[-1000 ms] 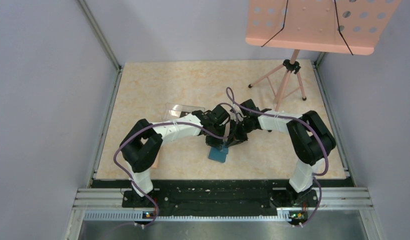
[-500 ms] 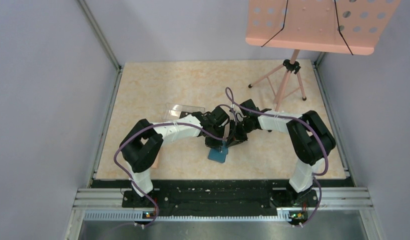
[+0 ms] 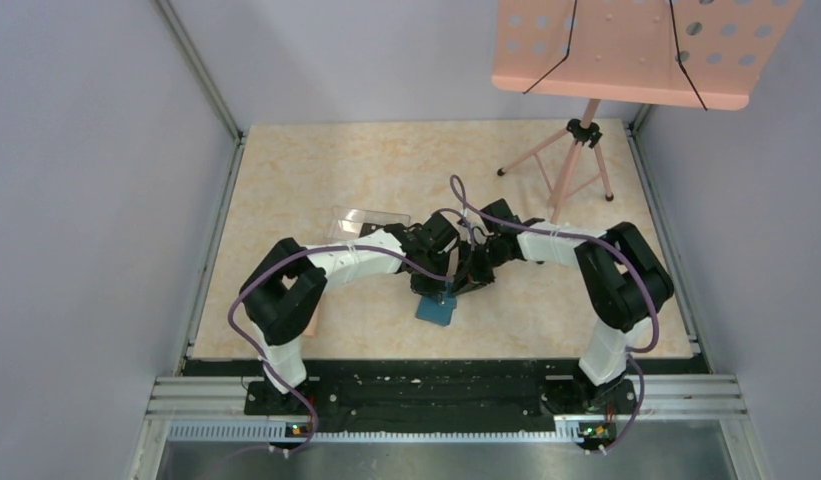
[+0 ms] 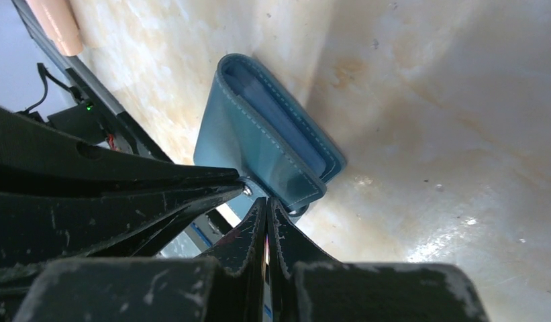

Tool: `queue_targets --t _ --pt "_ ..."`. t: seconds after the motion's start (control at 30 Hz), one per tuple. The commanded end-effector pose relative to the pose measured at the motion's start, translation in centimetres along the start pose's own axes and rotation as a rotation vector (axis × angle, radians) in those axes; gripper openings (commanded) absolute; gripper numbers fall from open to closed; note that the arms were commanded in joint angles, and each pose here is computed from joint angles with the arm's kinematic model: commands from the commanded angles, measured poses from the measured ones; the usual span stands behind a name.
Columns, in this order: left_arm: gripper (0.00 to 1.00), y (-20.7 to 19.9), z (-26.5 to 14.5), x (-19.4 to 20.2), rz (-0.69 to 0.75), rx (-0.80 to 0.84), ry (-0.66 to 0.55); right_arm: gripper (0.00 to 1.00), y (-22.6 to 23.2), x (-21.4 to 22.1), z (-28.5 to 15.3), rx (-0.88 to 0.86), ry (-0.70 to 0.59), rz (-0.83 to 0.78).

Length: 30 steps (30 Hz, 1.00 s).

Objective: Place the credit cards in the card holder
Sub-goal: Close the card holder at the center of the board.

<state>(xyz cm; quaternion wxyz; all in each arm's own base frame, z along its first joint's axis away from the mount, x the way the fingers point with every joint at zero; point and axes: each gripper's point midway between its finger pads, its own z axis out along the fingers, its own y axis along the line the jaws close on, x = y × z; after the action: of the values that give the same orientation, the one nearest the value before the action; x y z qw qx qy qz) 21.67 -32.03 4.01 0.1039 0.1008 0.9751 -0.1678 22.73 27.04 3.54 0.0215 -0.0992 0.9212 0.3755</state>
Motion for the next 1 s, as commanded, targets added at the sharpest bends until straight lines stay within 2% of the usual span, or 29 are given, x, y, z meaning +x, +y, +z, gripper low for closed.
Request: queue_targets --t 0.0,0.23,0.53,0.83,0.97 --pt "0.00 -0.1 0.1 -0.7 0.021 -0.006 -0.033 0.00 2.3 0.1 -1.2 -0.083 -0.028 -0.081" --pt "0.00 0.2 0.9 -0.6 0.018 -0.009 -0.013 0.00 1.8 1.8 0.6 -0.066 0.035 -0.073" --pt "0.00 0.3 2.7 0.6 0.013 -0.008 0.060 0.00 -3.7 1.8 2.5 0.208 0.077 -0.004" --pt "0.00 2.7 3.9 2.9 -0.008 -0.117 0.154 0.00 -6.8 4.1 3.3 0.364 0.170 0.013" --pt "0.00 3.9 4.1 3.7 -0.012 -0.172 0.183 0.00 -7.1 4.4 3.2 0.377 0.180 0.007"
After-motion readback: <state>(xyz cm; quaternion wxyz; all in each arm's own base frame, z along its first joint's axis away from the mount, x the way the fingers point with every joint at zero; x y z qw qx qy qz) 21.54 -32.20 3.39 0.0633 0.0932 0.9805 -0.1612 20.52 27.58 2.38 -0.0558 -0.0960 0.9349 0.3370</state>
